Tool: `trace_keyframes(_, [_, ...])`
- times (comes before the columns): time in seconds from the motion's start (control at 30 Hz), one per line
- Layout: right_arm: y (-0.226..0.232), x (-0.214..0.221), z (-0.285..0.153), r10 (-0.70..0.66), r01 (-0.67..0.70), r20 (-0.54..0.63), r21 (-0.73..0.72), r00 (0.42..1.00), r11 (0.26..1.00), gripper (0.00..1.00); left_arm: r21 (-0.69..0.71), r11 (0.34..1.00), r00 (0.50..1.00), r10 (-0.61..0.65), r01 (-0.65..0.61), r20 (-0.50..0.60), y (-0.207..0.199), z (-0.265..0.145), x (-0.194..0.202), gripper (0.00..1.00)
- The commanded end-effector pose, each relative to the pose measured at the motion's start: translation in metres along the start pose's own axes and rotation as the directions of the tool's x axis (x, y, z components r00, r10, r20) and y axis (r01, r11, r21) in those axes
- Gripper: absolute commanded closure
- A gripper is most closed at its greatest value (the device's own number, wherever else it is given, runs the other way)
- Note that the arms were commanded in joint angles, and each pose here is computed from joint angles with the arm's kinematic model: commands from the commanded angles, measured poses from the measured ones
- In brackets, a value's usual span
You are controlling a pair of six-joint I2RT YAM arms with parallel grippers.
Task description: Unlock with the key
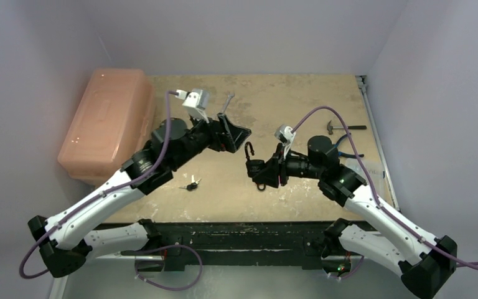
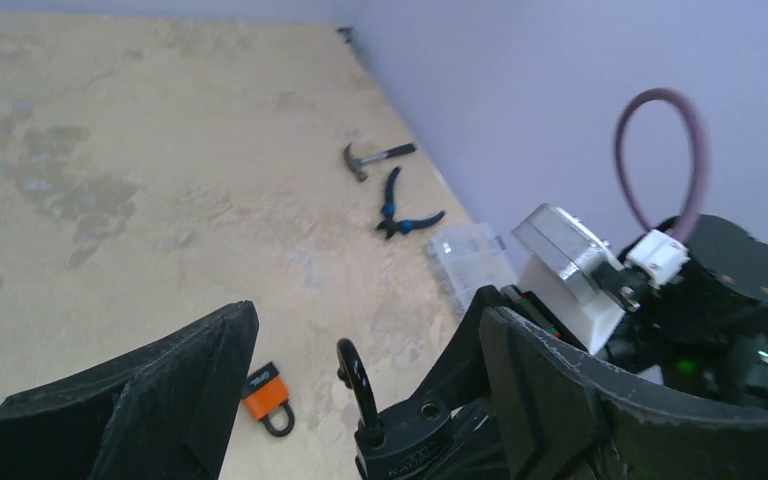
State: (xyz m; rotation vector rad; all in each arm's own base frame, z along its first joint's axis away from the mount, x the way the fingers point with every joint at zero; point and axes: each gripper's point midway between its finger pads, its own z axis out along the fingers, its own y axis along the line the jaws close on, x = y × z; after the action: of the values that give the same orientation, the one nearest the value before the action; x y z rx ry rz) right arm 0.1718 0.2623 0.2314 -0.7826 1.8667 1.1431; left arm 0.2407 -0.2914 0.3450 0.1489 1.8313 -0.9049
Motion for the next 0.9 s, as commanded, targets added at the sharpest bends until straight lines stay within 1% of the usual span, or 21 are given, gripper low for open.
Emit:
trace_keyframes(0.0, [0.071,-0.058,-0.024,-0.114,0.164,0.19,-0.27,0.975,0.949,1.0,0.321,0.942,0.995,0.087,-0.1,0.053,-0.041,-0.027,-0.013,0.12])
trace_keyframes(0.03, [0.08,-0.059,-0.028,-0.119,0.176,0.194,-0.313,0.974,0.933,1.0,0.387,0.915,0.994,0.098,-0.109,0.049,-0.05,-0.036,-0.011,0.12])
trace_keyframes(0.1, [0.096,-0.062,-0.036,-0.128,0.201,0.207,-0.384,0.97,0.901,1.0,0.464,0.876,0.991,0.114,-0.132,0.067,-0.061,-0.049,-0.012,0.12])
trace_keyframes(0.27, [0.126,-0.066,-0.055,-0.132,0.229,0.219,-0.514,0.967,0.826,1.0,0.601,0.783,0.987,0.126,-0.159,0.096,-0.083,-0.071,-0.01,0.08])
trace_keyframes(0.37, [0.132,-0.064,-0.058,-0.134,0.23,0.209,-0.55,0.969,0.803,1.0,0.666,0.73,0.988,0.12,-0.152,0.093,-0.094,-0.078,-0.007,0.07])
trace_keyframes(0.53, [0.133,-0.066,-0.059,-0.129,0.229,0.214,-0.554,0.968,0.8,1.0,0.748,0.65,0.989,0.131,-0.133,0.062,-0.107,-0.084,0.004,0.1])
trace_keyframes(0.7, [0.137,-0.071,-0.061,-0.128,0.24,0.233,-0.557,0.964,0.795,1.0,0.795,0.597,0.989,0.144,-0.107,0.025,-0.113,-0.088,0.014,0.16])
trace_keyframes(0.8, [0.138,-0.075,-0.062,-0.131,0.25,0.245,-0.557,0.961,0.792,1.0,0.796,0.599,0.988,0.153,-0.089,-0.004,-0.111,-0.085,0.021,0.17])
trace_keyframes(0.87, [0.138,-0.076,-0.062,-0.131,0.253,0.25,-0.556,0.959,0.791,1.0,0.795,0.602,0.988,0.156,-0.083,-0.015,-0.109,-0.083,0.024,0.21])
